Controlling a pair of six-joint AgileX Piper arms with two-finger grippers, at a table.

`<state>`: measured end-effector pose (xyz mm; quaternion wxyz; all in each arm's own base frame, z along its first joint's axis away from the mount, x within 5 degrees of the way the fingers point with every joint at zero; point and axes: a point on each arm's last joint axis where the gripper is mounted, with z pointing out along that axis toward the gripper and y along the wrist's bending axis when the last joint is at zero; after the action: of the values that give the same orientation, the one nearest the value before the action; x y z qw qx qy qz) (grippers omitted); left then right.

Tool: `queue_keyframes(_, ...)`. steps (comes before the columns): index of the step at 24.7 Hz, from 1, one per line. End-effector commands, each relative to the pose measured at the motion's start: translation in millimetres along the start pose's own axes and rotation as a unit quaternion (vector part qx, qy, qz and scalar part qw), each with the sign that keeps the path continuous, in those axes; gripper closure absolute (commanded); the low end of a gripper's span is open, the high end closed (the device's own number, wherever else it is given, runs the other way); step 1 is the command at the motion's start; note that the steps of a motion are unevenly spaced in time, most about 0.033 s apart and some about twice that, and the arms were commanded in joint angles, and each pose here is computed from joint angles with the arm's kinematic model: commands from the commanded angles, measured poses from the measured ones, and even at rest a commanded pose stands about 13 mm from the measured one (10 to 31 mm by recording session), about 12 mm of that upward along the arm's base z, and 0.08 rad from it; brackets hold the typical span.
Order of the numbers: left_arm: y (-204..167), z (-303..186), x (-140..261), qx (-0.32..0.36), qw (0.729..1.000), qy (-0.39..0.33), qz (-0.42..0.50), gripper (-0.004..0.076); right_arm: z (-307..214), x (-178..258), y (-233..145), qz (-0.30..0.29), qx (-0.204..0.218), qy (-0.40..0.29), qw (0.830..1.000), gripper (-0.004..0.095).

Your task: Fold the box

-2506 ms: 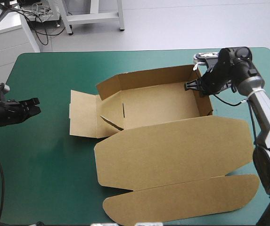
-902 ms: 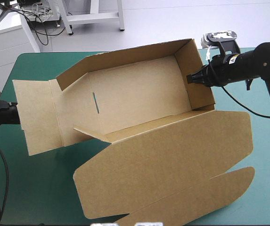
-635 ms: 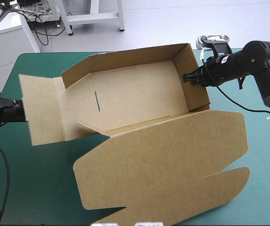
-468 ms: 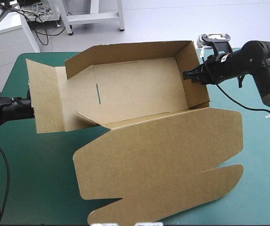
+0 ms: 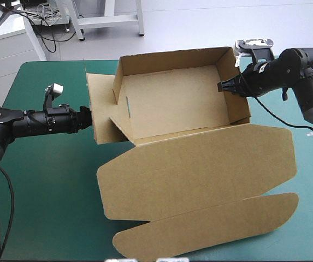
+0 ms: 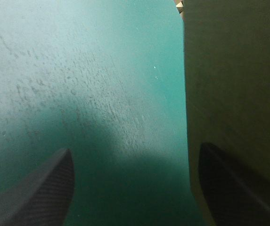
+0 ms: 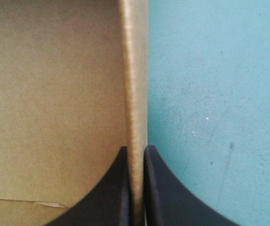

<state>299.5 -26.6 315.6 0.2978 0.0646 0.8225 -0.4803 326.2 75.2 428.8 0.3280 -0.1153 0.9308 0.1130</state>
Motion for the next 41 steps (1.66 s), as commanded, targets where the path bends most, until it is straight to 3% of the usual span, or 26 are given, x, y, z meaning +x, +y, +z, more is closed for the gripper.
queue_keyframes(1,-36,-10,-7,0.078,0.996,-0.023,0.023,0.0199,-25,-8,4,0.004,-0.002,-0.06,0.998,0.0928)
queue_keyframes(18,-70,13,-6,0.172,0.984,-0.039,0.035,0.0199,-25,-8,2,0.005,0.009,-0.059,0.998,0.0928)
queue_keyframes(24,-96,3,-16,0.182,0.979,-0.051,0.08,0.0199,-25,-8,1,0.007,0.018,-0.057,0.998,0.0928)
queue_keyframes(32,-106,12,-12,0.194,0.979,-0.025,0.06,0.0199,-26,-7,2,0.02,0.012,-0.054,0.998,0.0926)
queue_keyframes(36,-108,11,-15,0.175,0.982,-0.029,0.068,0.0199,-26,-7,9,0.019,0.006,-0.053,0.998,0.0926)
queue_keyframes(41,-125,13,-22,0.062,0.995,-0.007,0.081,0.0199,-24,-10,36,0.002,-0.018,-0.081,0.997,0.0926)
